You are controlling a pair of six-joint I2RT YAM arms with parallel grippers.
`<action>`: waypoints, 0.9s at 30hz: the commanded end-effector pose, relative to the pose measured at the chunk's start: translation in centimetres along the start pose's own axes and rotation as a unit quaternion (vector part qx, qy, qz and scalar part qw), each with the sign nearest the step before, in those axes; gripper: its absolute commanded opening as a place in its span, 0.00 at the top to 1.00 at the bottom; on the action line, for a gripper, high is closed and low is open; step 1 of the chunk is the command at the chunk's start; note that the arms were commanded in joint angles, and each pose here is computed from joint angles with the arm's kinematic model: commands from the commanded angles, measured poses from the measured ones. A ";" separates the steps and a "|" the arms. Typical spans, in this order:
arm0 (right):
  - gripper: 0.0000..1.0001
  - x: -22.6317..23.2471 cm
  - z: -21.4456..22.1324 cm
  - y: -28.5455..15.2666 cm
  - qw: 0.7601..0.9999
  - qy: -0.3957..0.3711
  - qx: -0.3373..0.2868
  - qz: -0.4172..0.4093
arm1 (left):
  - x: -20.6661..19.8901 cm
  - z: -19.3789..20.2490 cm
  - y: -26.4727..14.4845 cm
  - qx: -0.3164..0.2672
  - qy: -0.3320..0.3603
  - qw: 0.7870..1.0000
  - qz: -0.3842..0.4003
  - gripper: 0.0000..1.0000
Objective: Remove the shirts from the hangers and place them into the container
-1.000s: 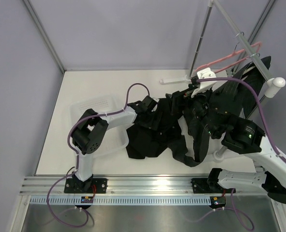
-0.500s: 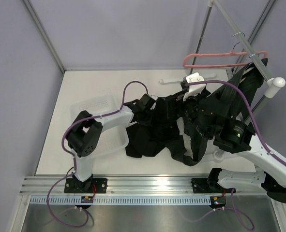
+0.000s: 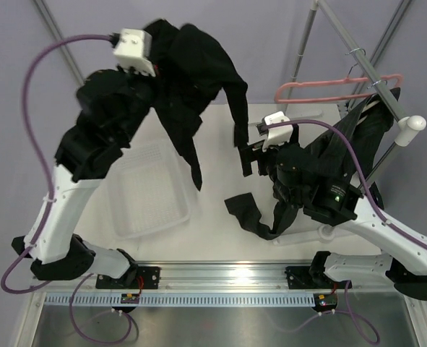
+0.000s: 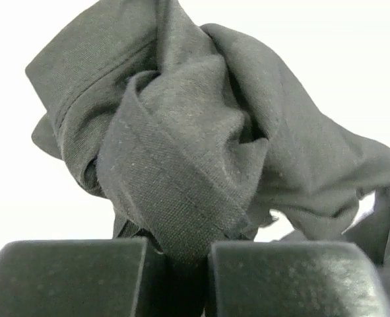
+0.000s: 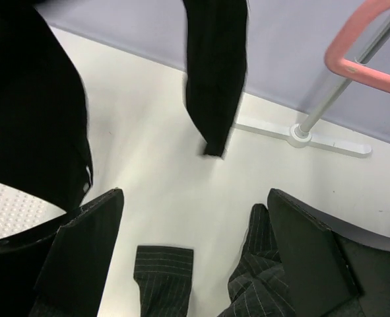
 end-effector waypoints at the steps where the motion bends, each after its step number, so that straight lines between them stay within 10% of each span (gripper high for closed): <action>1: 0.00 0.0 -0.8 0.2 1.000 0.000 -0.005 0.001 | 2.4 -2.5 -2.1 -0.010 0.050 0.997 -0.059 1.00; 27: 0.00 2.7 0.2 -0.1 0.996 0.045 0.015 -0.081 | 9.4 -10.6 -17.2 -0.197 0.015 0.970 -0.141 1.00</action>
Point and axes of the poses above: each gripper's point midway between its finger pads, its own y axis out along the fingers, its own x axis along the line the jaws close on, z = x × y, the point moved 4 cm from there along -y, back along the fingers, and after that the axes turned 5 degrees about -y, right-handed, at the moved point
